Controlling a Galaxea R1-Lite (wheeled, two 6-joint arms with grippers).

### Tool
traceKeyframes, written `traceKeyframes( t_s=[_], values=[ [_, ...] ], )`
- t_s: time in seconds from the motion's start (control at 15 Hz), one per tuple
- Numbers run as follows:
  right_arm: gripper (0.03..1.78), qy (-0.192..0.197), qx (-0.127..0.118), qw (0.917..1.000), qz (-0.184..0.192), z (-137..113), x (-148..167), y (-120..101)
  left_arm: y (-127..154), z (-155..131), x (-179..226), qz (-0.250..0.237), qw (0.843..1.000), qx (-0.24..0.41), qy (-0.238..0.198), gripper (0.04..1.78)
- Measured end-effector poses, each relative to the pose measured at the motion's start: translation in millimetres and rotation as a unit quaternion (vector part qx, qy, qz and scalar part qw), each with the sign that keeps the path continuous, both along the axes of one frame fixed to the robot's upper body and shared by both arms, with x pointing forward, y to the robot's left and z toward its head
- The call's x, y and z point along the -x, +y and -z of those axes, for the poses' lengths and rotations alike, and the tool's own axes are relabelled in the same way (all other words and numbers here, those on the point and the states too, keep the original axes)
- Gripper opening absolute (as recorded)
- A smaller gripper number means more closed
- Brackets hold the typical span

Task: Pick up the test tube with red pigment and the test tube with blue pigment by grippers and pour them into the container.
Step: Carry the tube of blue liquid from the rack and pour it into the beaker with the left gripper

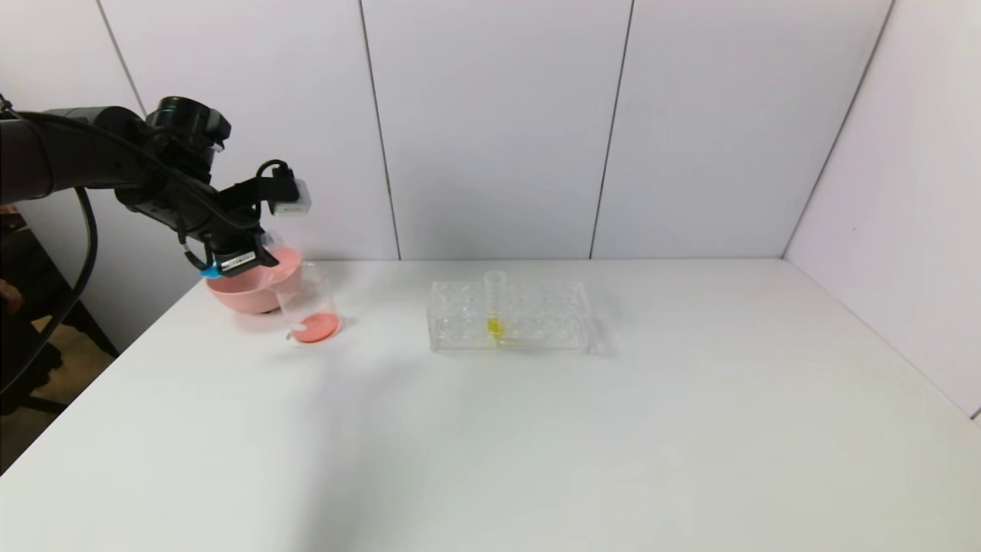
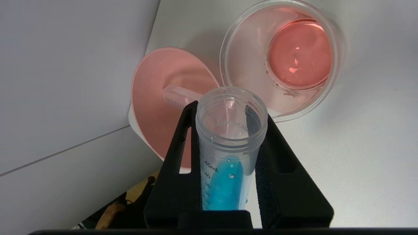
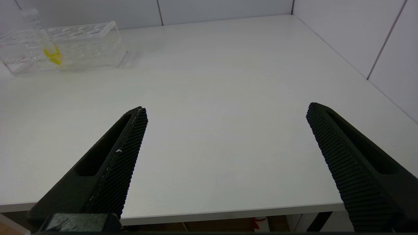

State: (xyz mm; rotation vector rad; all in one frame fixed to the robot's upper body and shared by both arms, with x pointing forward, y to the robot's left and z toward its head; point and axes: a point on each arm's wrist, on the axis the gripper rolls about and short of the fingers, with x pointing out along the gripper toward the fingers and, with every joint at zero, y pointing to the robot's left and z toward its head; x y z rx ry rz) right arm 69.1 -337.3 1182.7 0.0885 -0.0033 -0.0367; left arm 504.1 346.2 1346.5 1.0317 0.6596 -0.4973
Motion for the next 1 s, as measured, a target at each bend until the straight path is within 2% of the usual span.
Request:
traceKeyframes(
  t_s=[0.53,1.0],
  values=[
    [1.77,0.000,0.000,1.0000,0.000,0,0,0,-5,3,5,-0.018,0.997,-0.063,0.030,0.47],
    [1.77,0.000,0.000,1.0000,0.000,0,0,0,-19,8,0,-0.039,0.993,-0.112,0.031,0.47]
  ],
)
